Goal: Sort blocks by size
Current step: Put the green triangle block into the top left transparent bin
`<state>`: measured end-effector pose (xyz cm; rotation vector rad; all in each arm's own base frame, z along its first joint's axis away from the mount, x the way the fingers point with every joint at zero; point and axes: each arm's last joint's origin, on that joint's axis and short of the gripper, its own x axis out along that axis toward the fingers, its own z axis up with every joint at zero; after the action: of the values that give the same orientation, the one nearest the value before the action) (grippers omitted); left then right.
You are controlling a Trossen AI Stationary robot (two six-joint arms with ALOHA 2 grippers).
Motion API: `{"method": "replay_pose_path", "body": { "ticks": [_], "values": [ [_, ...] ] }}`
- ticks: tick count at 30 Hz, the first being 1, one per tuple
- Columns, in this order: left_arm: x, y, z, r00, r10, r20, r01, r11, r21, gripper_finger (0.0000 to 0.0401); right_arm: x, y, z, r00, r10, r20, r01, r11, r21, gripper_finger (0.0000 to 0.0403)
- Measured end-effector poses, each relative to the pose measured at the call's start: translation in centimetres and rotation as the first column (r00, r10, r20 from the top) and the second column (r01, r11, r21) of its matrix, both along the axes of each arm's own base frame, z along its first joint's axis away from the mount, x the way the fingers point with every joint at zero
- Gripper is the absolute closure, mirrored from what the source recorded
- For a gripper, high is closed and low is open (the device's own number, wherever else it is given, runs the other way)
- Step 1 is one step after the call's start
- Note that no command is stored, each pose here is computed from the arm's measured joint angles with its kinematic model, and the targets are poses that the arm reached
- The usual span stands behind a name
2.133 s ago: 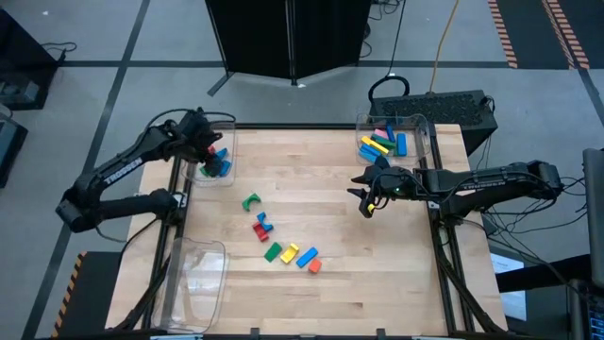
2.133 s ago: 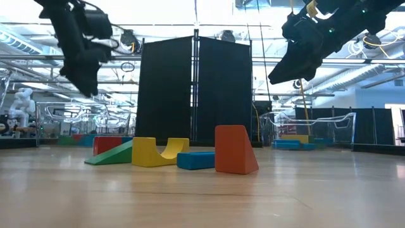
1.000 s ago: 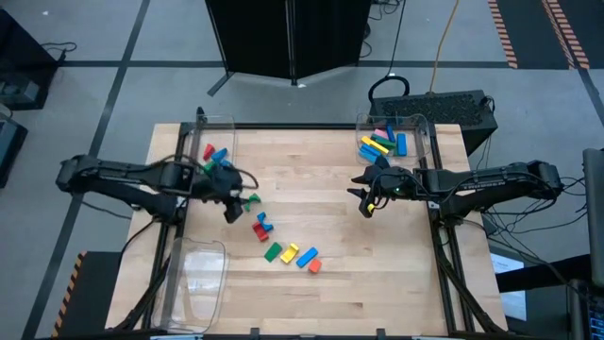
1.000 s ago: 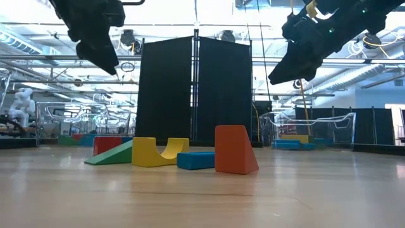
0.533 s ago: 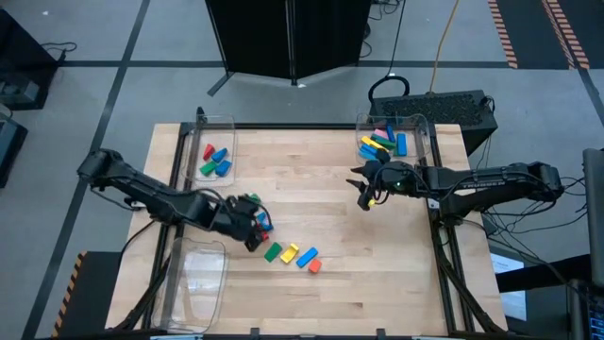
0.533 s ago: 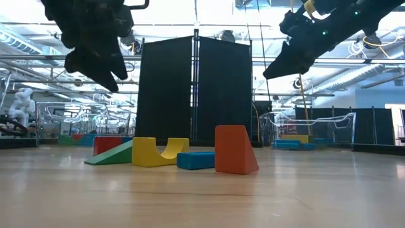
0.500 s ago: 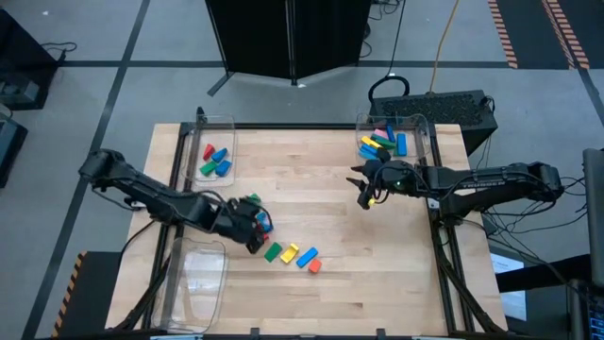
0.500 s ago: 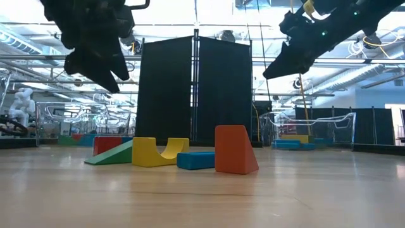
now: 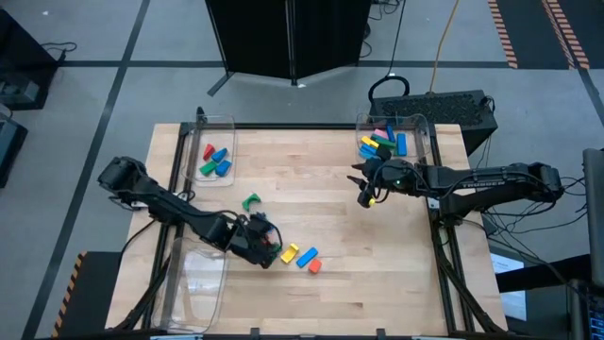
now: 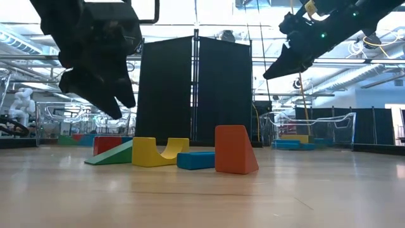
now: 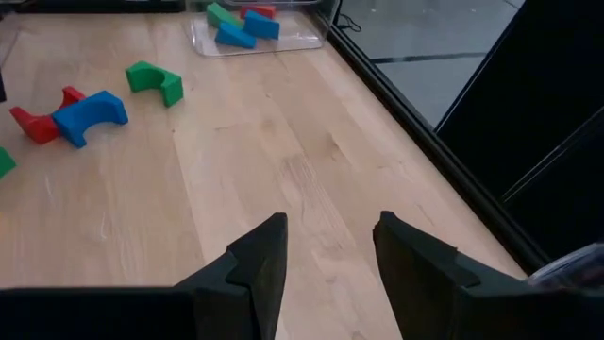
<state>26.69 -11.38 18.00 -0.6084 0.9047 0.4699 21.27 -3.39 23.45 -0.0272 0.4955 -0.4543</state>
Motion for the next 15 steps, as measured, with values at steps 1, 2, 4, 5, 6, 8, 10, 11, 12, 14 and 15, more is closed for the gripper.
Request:
{"method": "replay_pose_path", "body": {
  "ticks": [1, 2, 4, 5, 6, 8, 10, 11, 12, 14, 15],
  "values": [
    [0.2, -0.1, -0.2, 1.0, -0.001, -0.006, 0.001, 1.0, 0.004, 0.0167, 0.0, 0.0, 0.0, 1.0, 0.002, 0.0, -0.002, 1.0, -0.003, 0.025],
    [0.4, -0.3, -0.4, 1.0, -0.001, -0.011, 0.002, 1.0, 0.012, 0.0167, 0.0, 0.0, 0.0, 1.0, 0.004, 0.001, -0.004, 1.0, -0.007, 0.025],
    [0.8, -0.6, -0.8, 1.0, -0.005, -0.023, 0.005, 1.0, 0.028, 0.0167, 0.0, 0.0, 0.1, 1.0, 0.007, 0.003, -0.007, 1.0, -0.014, 0.025],
    [1.0, -0.8, -1.0, 1.0, -0.005, -0.028, 0.006, 0.999, 0.034, 0.0167, 0.0, 0.0, 0.1, 1.0, 0.009, 0.003, -0.009, 1.0, -0.016, 0.025],
    [1.2, -0.9, -1.2, 0.999, -0.005, -0.034, 0.007, 0.999, 0.041, 0.0167, 0.1, 0.0, 0.1, 1.0, 0.008, 0.006, -0.008, 1.0, -0.016, 0.025],
    [1.5, -1.2, -1.4, 0.999, -0.007, -0.043, 0.009, 0.999, 0.052, 0.0167, 0.1, 0.0, 0.2, 1.0, 0.011, 0.013, -0.011, 1.0, -0.021, 0.025],
    [1.9, -1.4, -1.6, 0.998, -0.006, -0.058, 0.01, 0.998, 0.061, 0.0167, 0.2, 0.0, 0.3, 1.0, 0.014, 0.025, -0.014, 0.999, -0.029, 0.025],
    [1.9, -1.4, -1.8, 0.998, -0.006, -0.07, 0.01, 0.998, 0.068, 0.0167, 0.2, 0.0, 0.3, 1.0, 0.017, 0.025, -0.016, 0.999, -0.033, 0.025],
    [2.0, -1.4, -2.1, 0.997, -0.005, -0.08, 0.011, 0.997, 0.073, 0.0167, 0.2, 0.0, 0.3, 1.0, 0.02, 0.022, -0.019, 0.999, -0.04, 0.025],
    [2.0, -1.4, -2.5, 0.996, -0.002, -0.093, 0.009, 0.997, 0.08, 0.0167, 0.2, 0.0, 0.4, 1.0, 0.024, 0.019, -0.023, 0.999, -0.046, 0.025],
    [2.0, -1.5, -2.7, 0.995, -0.002, -0.1, 0.01, 0.996, 0.084, 0.0167, 0.2, 0.0, 0.4, 1.0, 0.024, 0.021, -0.023, 0.999, -0.046, 0.025]
  ]
}}
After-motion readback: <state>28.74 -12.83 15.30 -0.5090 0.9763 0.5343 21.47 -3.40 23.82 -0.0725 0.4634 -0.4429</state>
